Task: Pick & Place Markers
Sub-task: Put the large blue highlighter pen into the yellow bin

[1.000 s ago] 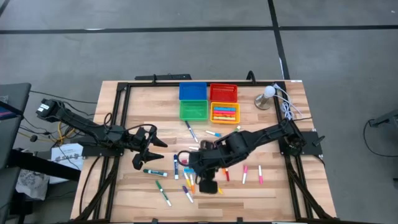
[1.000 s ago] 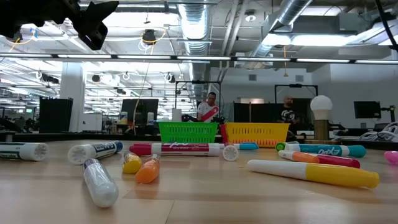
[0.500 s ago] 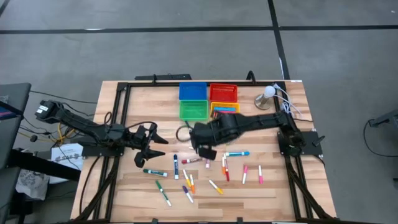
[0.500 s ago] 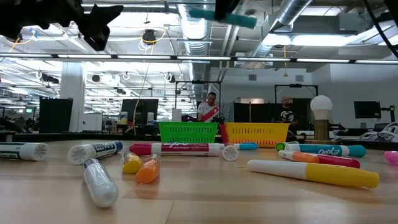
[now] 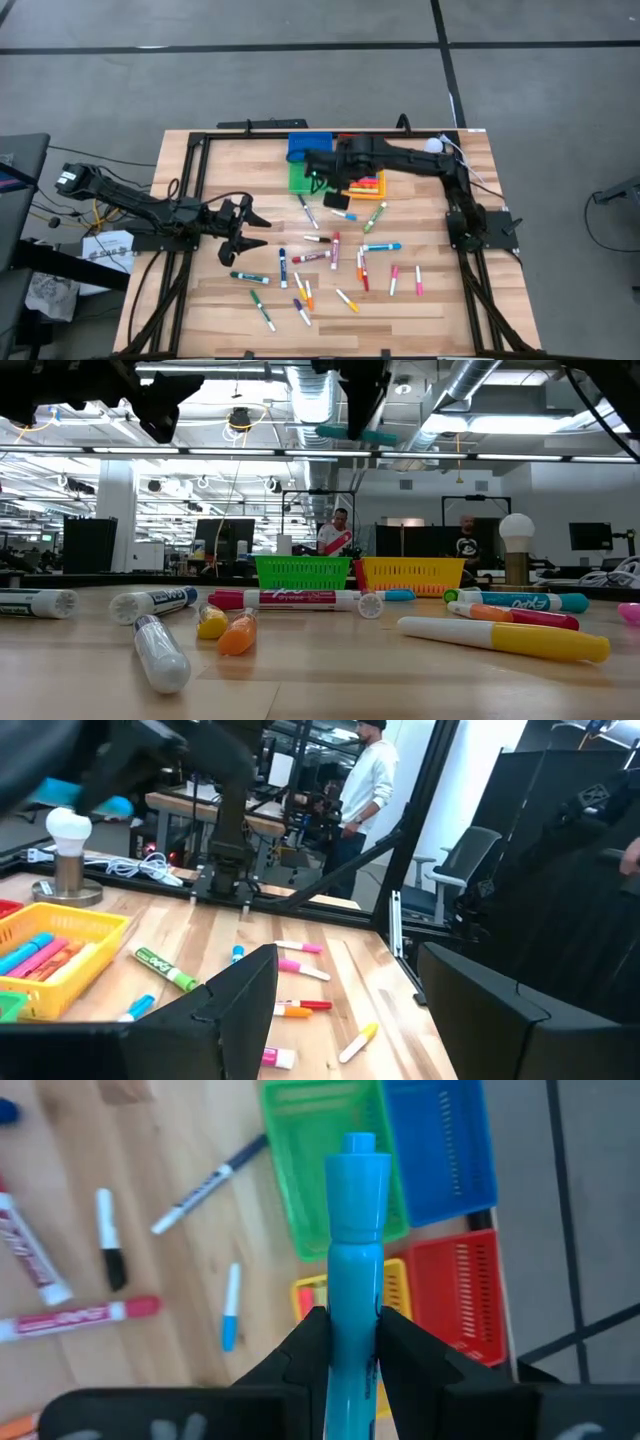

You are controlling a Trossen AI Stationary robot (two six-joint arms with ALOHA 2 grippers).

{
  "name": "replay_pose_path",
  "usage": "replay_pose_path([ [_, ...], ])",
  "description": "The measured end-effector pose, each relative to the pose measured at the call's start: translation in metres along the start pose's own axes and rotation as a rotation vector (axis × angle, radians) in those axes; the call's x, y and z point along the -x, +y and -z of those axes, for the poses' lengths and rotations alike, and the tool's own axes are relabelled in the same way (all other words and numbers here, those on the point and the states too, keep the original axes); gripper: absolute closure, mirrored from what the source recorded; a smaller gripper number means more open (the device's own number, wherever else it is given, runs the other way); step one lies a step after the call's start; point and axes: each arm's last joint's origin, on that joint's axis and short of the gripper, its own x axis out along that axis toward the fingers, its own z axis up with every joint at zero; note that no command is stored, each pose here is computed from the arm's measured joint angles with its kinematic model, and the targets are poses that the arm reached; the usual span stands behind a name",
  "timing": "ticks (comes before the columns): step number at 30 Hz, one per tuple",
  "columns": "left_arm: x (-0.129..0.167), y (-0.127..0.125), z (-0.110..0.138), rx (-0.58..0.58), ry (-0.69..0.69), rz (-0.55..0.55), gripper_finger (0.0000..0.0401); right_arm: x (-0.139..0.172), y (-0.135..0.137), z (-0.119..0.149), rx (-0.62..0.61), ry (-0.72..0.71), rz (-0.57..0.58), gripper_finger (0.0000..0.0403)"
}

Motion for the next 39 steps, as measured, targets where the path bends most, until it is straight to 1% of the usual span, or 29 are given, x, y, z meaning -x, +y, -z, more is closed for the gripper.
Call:
replay_pose_path([
  [4, 0.002, 0.0, -0.003, -0.013, -0.016, 0.003, 0.0159, -0.005, -0.014, 0.0, -0.005, 0.012, 0.006, 0.0336],
  [10, 0.006, -0.001, -0.005, -0.043, -0.022, 0.005, 0.0159, -0.009, -0.016, 0.0, -0.001, 0.017, 0.008, 0.0336],
  [15, 0.01, -0.001, -0.008, -0.042, -0.025, 0.011, 0.0159, -0.036, -0.006, 0.002, 0.024, 0.09, 0.005, 0.0336],
  [18, 0.011, -0.001, -0.008, -0.044, -0.027, 0.014, 0.0159, -0.056, 0.001, 0.003, 0.032, 0.108, 0.005, 0.0336],
  [27, 0.011, -0.003, -0.007, -0.043, -0.011, 0.061, 0.0159, -0.105, 0.011, 0.021, 0.088, 0.246, 0.003, 0.0336],
  [33, 0.011, -0.003, -0.007, -0.044, -0.01, 0.062, 0.0159, -0.135, 0.001, 0.034, 0.097, 0.314, 0.001, 0.0336],
  [35, 0.011, -0.003, -0.007, -0.045, -0.011, 0.062, 0.0159, -0.139, -0.005, 0.038, 0.099, 0.338, 0.002, 0.0336],
  [39, 0.01, -0.003, -0.007, -0.045, -0.01, 0.062, 0.0159, -0.143, -0.018, 0.043, 0.109, 0.341, -0.003, 0.0336],
])
